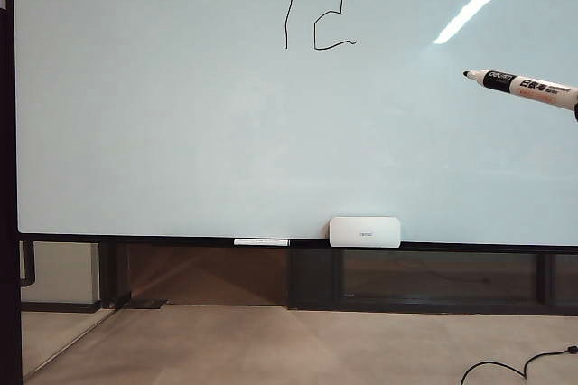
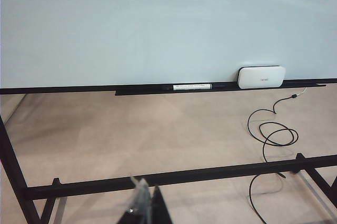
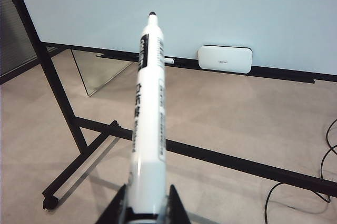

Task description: Reach to the right to find the marker pen, pick it up, and write the number 12 on the whiteboard.

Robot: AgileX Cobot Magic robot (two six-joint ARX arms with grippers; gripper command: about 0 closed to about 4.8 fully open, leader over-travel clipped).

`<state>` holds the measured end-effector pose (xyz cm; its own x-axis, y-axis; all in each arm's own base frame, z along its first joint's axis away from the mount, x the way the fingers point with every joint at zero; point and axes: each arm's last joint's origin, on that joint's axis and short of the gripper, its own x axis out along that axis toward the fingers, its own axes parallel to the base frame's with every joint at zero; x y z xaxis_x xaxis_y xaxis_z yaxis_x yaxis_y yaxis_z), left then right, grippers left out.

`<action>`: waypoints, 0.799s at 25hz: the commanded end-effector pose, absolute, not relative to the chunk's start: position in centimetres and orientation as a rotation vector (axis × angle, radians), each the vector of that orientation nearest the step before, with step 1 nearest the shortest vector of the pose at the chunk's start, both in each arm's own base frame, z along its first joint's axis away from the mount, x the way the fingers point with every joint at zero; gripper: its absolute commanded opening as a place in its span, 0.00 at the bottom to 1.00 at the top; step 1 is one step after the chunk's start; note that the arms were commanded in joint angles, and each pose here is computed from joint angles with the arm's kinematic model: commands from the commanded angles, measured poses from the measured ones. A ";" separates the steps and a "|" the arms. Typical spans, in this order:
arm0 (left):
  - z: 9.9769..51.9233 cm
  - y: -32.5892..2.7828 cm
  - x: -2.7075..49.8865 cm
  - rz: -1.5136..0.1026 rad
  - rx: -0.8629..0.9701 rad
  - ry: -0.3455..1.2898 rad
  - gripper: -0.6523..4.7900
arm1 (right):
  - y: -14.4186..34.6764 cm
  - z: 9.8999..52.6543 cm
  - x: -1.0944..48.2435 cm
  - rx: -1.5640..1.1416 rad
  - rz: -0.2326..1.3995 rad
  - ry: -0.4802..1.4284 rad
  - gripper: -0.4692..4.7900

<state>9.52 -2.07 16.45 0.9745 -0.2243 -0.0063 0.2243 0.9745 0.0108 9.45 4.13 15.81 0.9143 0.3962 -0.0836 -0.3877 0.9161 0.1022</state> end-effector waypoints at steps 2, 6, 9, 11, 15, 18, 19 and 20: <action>16.7 -2.1 9.5 -0.230 0.017 -0.016 0.11 | 4.1 16.1 9.4 0.089 0.402 0.086 0.09; 16.7 -2.1 9.5 -0.234 -0.066 -0.002 0.11 | 4.1 16.1 9.4 0.088 0.403 0.086 0.09; 16.6 -2.1 9.5 -0.232 -0.067 0.001 0.11 | 4.1 16.1 9.4 0.089 0.403 0.086 0.09; 16.6 -2.1 9.5 -0.232 -0.067 0.000 0.11 | 4.1 16.1 9.4 0.089 0.403 0.086 0.09; 16.6 -2.1 9.5 -0.232 -0.067 0.001 0.11 | 4.1 16.1 9.4 0.089 0.403 0.086 0.09; 16.6 -2.1 9.5 -0.232 -0.067 0.001 0.11 | 4.1 16.1 9.4 0.089 0.403 0.086 0.09; 16.6 -2.1 9.5 -0.232 -0.067 0.001 0.11 | 4.1 16.1 9.4 0.088 0.403 0.086 0.09; 16.6 -2.1 9.5 -0.232 -0.067 0.001 0.11 | 4.1 16.1 9.4 0.089 0.403 0.086 0.09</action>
<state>9.52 -2.07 16.44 0.9743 -0.2250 -0.0074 0.2241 0.9724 -0.0647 9.44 4.14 15.81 0.9140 0.3969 -0.0836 -0.3884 0.9158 0.1022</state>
